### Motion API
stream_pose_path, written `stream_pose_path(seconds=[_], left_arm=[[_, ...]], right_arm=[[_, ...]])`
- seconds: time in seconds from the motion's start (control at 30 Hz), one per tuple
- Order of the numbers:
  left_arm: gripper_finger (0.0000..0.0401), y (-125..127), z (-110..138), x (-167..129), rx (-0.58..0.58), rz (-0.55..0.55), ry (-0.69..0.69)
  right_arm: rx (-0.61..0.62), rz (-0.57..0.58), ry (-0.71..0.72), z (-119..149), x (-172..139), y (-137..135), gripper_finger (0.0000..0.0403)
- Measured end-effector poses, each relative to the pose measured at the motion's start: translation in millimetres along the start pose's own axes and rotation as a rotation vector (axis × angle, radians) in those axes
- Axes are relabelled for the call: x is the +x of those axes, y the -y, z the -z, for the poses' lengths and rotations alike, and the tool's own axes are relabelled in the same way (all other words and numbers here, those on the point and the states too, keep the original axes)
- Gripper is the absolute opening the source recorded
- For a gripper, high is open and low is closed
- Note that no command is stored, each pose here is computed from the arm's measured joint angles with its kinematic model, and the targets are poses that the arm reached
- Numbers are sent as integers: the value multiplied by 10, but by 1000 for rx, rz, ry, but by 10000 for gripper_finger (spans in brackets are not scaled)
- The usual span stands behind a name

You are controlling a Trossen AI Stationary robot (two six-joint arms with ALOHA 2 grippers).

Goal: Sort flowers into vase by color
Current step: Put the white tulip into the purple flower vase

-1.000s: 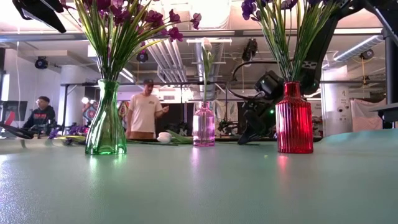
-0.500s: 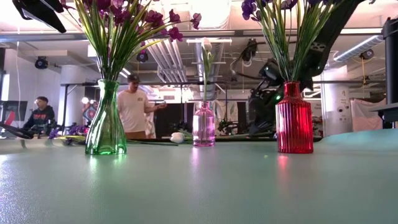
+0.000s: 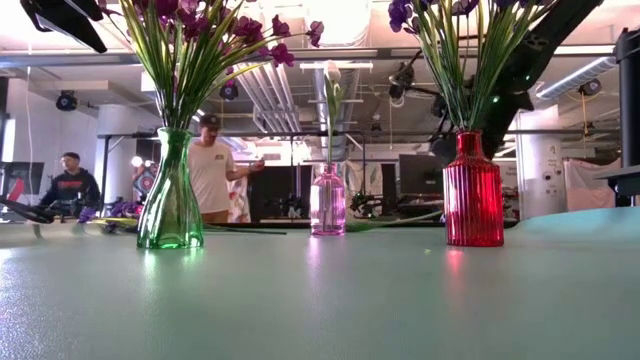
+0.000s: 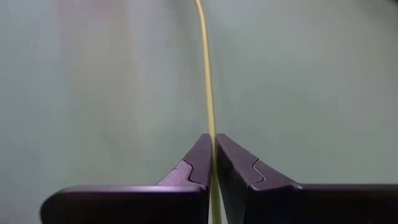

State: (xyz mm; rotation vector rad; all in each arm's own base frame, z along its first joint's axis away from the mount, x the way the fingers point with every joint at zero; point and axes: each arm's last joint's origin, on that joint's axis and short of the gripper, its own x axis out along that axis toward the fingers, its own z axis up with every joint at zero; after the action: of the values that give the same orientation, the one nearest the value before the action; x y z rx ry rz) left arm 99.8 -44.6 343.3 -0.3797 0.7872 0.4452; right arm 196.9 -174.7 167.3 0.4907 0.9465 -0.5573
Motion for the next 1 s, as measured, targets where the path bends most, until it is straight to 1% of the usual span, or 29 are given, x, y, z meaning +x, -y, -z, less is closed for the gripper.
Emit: stream_pose_path(seconds=[0.13,0.23,0.3,0.4,0.57,0.67,0.77,0.87,1.0], left_arm=[[291,0,0,1,0,-1,0],[291,0,0,1,0,-1,1],[291,0,0,1,0,-2,2],[291,0,0,1,0,-2,2],[291,0,0,1,0,-2,2],[291,0,0,1,0,-2,2],[291,0,0,1,0,-2,2],[291,0,0,1,0,-2,2],[291,0,0,1,0,-2,2]], right_arm=[[41,-3,-54,68,-103,-15,13],[70,-6,-33,61,-173,-26,14],[62,-8,-18,56,-213,-32,23],[56,-9,-3,50,-254,-39,52],[52,-10,16,34,-266,-41,128],[28,-25,81,-32,-260,-46,167],[-47,-113,179,-137,-217,-69,190],[-130,-190,291,-238,-121,-93,200],[-189,-204,369,-327,108,-125,200]])
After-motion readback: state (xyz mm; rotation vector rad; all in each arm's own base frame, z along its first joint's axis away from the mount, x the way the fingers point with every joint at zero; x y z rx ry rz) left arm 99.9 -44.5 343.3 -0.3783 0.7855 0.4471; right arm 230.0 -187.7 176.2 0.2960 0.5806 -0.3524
